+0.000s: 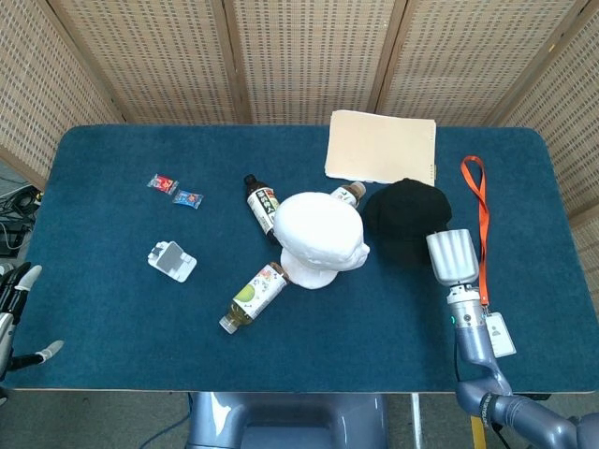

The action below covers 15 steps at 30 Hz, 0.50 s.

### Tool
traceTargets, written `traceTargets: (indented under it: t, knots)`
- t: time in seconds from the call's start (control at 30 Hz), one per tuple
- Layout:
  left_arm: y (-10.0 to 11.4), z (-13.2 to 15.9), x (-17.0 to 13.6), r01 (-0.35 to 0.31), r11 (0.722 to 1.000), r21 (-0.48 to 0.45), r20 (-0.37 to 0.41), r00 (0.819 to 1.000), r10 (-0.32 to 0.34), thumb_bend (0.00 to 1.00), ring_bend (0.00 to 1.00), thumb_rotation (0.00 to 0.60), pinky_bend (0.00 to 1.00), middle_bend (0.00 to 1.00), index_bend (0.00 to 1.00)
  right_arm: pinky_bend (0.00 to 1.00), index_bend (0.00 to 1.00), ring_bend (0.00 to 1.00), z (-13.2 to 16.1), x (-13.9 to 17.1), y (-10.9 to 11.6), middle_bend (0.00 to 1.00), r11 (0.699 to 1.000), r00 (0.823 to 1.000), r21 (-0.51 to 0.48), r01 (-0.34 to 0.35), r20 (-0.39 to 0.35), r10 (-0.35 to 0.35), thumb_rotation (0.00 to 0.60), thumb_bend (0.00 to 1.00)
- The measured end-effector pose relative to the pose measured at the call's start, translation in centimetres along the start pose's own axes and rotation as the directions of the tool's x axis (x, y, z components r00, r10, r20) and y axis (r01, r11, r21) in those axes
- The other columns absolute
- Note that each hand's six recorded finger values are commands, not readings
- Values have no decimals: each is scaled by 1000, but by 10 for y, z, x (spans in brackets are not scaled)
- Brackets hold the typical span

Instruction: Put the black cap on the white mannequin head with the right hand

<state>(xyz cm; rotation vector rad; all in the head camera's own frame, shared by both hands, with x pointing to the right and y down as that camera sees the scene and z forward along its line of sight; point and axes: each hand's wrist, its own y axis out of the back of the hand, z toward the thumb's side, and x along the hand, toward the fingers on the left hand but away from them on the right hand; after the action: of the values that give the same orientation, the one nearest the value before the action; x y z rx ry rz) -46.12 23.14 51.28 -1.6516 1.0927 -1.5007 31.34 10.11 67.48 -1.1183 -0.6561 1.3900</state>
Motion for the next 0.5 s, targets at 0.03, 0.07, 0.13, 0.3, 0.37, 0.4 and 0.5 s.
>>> traceTargets:
  t: [0.03,0.07,0.13,0.3,0.37,0.4,0.5]
  knots:
    - [0,0,0,0,1000,0,0,1000,0,0,0,600,0,0,0,1000,844,1000,-2,-1,3,1000,1000,1000,-2,14,1,-14,600,660]
    - [0,0,0,1,1000,-1,0,1000,-1,0,0,600,0,0,0,1000,834,1000,-5,-3,7,1000,999,999,-3,34,2,-34,600,660]
    - [0,0,0,1,1000,-3,-1,1000,-1,0,0,600,0,0,0,1000,824,1000,-10,-5,15,1000,998,998,-4,67,4,-67,600,660]
    - [1,0,0,-1,1000,-5,1,1000,1,0,0,600,0,0,0,1000,821,1000,-31,-17,42,1000,986,986,-11,164,40,-163,600,660]
    - [1,0,-1,-1,1000,-6,3,1000,1,0,0,600,0,0,0,1000,820,1000,-39,-24,55,1000,980,978,-22,199,65,-197,600,660]
    - [1,0,-1,-1,1000,-6,4,1000,1,0,0,600,0,0,0,1000,820,1000,-44,-28,61,1000,977,974,-26,214,78,-211,600,660]
    - [2,0,-1,-4,1000,-9,6,1000,4,0,0,600,0,0,0,1000,820,1000,-58,-39,82,1000,965,960,-47,258,127,-250,600,660]
